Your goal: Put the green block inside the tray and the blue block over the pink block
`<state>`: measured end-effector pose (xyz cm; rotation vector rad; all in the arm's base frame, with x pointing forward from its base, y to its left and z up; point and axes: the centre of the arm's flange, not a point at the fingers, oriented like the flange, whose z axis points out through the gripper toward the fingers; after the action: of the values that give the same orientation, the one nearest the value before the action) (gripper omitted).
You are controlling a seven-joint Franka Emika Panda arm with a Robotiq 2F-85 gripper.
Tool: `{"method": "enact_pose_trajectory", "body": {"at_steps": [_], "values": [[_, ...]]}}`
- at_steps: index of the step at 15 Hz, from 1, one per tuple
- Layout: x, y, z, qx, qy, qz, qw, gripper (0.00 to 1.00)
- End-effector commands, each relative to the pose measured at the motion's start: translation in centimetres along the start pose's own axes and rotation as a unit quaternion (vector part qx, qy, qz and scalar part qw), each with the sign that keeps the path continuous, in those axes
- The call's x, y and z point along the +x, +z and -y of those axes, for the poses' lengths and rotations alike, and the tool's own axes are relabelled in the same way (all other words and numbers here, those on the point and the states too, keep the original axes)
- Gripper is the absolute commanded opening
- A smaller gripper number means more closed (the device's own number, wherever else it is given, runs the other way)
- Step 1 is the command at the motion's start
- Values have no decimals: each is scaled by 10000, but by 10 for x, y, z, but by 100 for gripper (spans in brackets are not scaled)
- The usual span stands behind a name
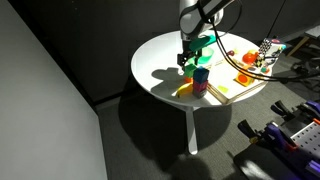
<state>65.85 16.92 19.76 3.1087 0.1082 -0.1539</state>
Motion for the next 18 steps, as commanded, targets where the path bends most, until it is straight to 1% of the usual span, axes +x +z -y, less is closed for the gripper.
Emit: {"method": "enact_pose_trajectory", "body": {"at_steps": [1, 4, 5, 8, 11, 18], "values": [[11, -2, 1, -118, 85, 69, 9999, 66], [8, -4, 2, -127, 18, 102, 9999, 40], [6, -7, 2, -120, 0, 110, 9999, 34], [-3, -14, 0, -69, -41, 190, 9998, 29], [-12, -19, -7, -86, -34, 247, 9997, 29], [-31, -33, -34, -83, 113, 228, 9996, 29]]}}
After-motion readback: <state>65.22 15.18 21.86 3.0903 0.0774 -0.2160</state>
